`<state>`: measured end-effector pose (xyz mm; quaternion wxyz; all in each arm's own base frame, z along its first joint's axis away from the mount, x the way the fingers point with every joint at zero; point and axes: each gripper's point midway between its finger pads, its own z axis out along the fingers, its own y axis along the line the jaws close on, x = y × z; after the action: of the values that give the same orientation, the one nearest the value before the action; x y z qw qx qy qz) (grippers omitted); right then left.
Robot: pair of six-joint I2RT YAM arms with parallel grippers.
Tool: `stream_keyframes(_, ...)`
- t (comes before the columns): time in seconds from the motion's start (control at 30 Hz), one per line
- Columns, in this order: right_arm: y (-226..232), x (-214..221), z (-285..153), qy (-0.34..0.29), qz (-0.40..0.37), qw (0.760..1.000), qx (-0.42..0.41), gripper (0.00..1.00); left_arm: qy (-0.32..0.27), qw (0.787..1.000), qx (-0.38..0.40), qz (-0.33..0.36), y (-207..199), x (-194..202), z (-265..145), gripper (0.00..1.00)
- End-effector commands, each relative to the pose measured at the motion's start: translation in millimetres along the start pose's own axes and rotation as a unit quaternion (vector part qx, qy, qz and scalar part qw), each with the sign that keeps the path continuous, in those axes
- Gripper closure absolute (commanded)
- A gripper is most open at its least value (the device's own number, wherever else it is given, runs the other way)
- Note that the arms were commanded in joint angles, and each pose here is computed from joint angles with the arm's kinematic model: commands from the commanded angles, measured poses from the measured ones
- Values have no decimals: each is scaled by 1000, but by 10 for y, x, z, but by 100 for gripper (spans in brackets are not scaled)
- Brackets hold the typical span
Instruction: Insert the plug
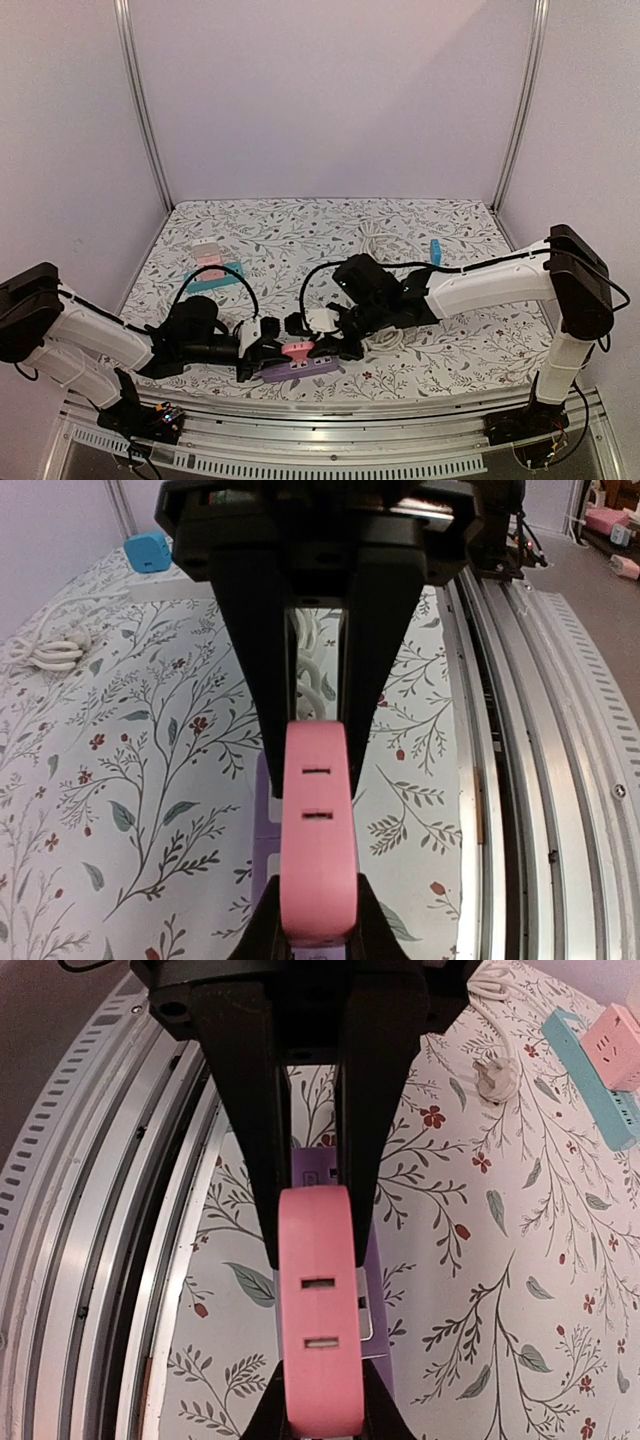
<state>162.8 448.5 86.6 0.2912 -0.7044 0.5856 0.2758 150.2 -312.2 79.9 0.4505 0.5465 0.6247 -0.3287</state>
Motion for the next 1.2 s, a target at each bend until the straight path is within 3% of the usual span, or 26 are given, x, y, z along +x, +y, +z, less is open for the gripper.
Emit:
stream_keyframes(0.0,-193,-326,-178,-35,-18,998,39,100,-44,999,8,23,21,-340,12,100)
stream_keyframes(0.5,-208,-142,77,-13,-7,1000,26,100,-6,1000,14,27,11,8,4,100)
stream_keyframes(1.17,-140,-18,34,-1,15,1000,25,100,-4,999,40,9,-140,63,28,100)
